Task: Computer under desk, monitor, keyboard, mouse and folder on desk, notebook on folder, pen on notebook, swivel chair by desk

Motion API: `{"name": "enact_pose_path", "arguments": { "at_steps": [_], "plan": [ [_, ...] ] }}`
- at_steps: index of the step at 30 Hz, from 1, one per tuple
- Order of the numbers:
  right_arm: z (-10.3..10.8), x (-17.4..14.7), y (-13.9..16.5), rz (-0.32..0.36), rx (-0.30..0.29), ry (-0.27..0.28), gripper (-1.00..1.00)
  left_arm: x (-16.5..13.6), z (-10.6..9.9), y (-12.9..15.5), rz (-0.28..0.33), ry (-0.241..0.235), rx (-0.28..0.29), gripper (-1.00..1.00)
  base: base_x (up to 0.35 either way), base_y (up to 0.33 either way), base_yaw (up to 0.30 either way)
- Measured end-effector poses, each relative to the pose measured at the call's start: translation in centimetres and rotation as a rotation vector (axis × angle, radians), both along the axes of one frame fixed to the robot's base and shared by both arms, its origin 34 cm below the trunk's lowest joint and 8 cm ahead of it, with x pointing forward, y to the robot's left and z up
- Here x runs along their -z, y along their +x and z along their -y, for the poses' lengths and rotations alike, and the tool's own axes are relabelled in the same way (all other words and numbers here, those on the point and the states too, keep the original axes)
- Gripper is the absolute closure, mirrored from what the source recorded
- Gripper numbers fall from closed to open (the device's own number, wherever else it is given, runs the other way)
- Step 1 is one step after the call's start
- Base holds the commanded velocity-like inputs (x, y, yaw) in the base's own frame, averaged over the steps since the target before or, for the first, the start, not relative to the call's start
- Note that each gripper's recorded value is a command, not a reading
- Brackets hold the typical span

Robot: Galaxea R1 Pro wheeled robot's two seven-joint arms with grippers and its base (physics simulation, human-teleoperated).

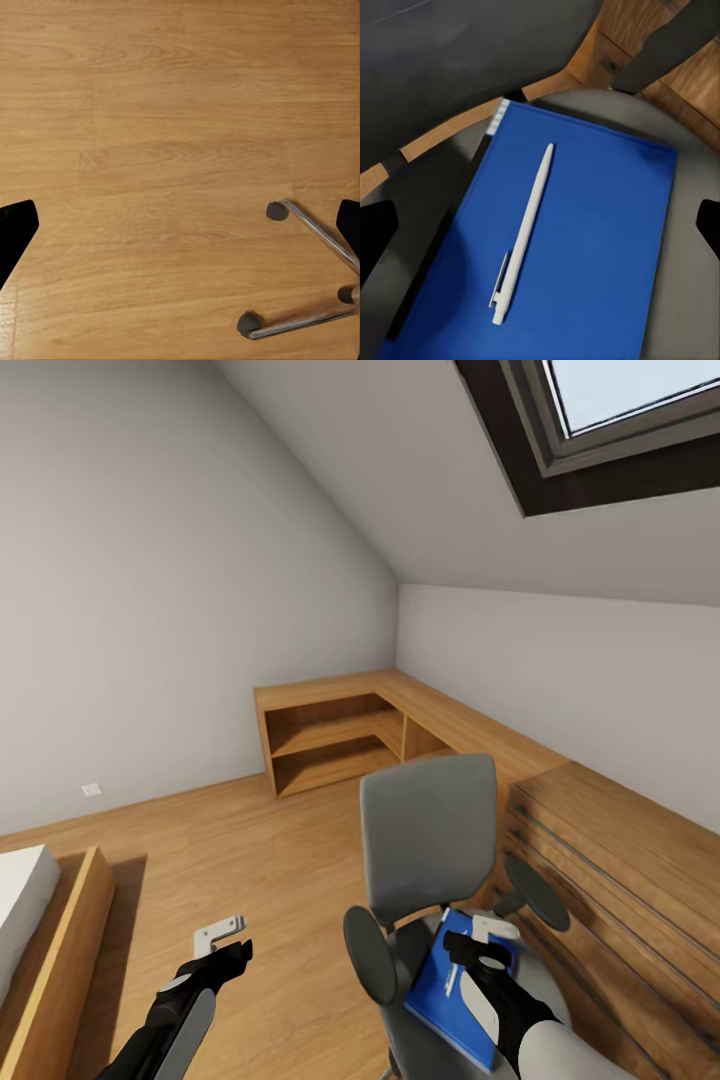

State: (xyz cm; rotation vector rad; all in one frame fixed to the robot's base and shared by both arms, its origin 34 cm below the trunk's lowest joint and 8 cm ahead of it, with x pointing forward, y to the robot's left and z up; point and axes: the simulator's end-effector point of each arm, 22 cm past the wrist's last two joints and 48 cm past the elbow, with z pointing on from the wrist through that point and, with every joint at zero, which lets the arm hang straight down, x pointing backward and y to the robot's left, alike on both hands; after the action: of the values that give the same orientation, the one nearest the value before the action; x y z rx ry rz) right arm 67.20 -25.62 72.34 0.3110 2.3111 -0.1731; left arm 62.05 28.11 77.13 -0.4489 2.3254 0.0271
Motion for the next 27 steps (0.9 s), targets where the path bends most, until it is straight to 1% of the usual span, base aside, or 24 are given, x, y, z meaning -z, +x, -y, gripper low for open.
{"name": "enact_pose_path", "arguments": {
  "at_steps": [6, 9, 15, 20, 27],
  "plan": [
    [-0.1, 0.6, -0.5, -0.036, -0.005, 0.006, -1.00, 0.0, 0.0, 0.0, 0.000, -0.001, 0.000, -1.00, 0.056, 0.000, 0.000],
    [-0.3, 1.0, -1.0, -0.065, -0.008, 0.011, -1.00, 0.0, 0.0, 0.0, -0.001, -0.002, 0.000, -1.00, 0.193, 0.000, 0.000],
    [-0.3, 1.3, -1.3, -0.085, -0.011, 0.013, -1.00, 0.0, 0.0, 0.0, 0.000, -0.002, 0.000, -1.00, 0.169, 0.000, 0.000],
    [-0.5, 1.5, -1.5, -0.104, -0.015, 0.016, -1.00, -0.3, 0.0, 0.2, 0.007, -0.002, 0.000, -1.00, 0.047, 0.000, 0.000],
    [-0.7, 1.9, -1.9, -0.132, -0.022, 0.021, -1.00, -1.4, 0.1, 0.9, 0.036, -0.005, -0.001, -1.00, 0.011, 0.000, 0.000]
  ]
}}
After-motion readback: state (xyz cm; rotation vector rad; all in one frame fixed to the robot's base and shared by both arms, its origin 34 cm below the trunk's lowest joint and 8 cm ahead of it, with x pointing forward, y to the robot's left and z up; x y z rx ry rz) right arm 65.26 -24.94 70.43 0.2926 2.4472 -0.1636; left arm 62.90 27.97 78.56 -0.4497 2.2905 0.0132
